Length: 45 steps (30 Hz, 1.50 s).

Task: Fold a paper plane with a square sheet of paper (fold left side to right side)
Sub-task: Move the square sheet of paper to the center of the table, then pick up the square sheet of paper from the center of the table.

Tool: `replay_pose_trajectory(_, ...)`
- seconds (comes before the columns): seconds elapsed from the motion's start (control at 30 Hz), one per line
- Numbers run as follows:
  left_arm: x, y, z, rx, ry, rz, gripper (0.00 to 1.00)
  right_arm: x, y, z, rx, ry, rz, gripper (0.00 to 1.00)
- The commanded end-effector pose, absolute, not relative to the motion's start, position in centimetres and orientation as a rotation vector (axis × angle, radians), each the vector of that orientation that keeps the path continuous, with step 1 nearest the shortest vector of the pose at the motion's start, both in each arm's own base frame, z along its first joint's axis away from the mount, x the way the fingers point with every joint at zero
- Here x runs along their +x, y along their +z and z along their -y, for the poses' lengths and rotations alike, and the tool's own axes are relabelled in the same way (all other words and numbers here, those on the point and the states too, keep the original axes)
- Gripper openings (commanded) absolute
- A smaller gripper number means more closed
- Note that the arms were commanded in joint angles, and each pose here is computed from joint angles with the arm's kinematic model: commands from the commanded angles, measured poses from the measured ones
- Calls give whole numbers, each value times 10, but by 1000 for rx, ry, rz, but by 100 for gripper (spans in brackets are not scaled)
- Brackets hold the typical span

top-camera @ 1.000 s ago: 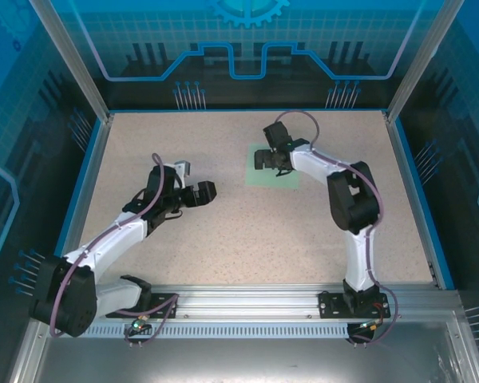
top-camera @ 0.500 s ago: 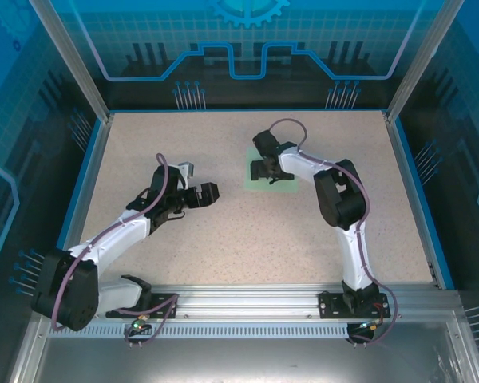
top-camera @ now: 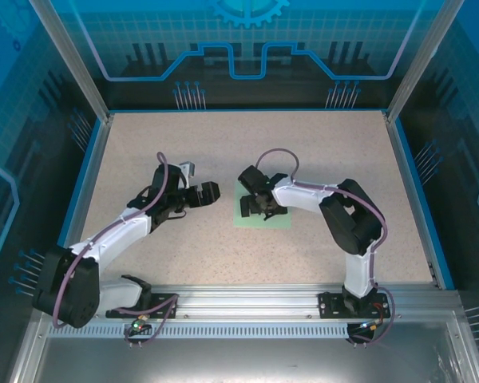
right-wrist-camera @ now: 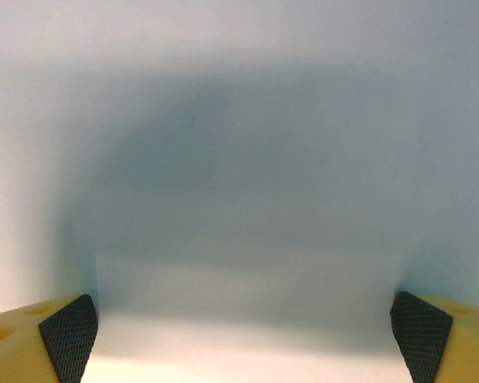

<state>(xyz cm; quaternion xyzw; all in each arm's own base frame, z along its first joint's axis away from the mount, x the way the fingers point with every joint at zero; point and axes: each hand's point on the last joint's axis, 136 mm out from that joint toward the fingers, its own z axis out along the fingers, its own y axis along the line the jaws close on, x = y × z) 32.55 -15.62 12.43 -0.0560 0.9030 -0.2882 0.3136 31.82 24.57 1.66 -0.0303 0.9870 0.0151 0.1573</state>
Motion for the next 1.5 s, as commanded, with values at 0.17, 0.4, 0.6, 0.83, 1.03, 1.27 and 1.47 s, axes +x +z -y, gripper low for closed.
replay_pose_trajectory(0.17, 322, 103, 202, -89, -964, -2531, 72, 317, 56, -228, -50, 80, -2750, 99)
replay_pose_trajectory(0.4, 319, 81, 242, 4, -987, -2639, 55, 337, 46, -191, -24, 55, -2771, 99)
replay_pose_trajectory(0.6, 310, 58, 254, 0, -979, -2705, 49, 369, 34, -185, -52, 44, -2797, 99)
replay_pose_trajectory(0.83, 294, 34, 263, 32, -950, -2784, 42, 385, 21, -190, -105, 6, -2832, 99)
replay_pose_trajectory(1.03, 290, 20, 264, 35, -914, -2826, 38, 377, 7, -193, -108, 31, -2877, 99)
replay_pose_trajectory(1.27, 291, 6, 259, 30, -860, -2848, 34, 346, -2, -209, -122, 164, -2930, 99)
replay_pose_trajectory(1.47, 291, 2, 257, 30, -834, -2851, 33, 324, 4, -219, -202, 187, -2931, 99)
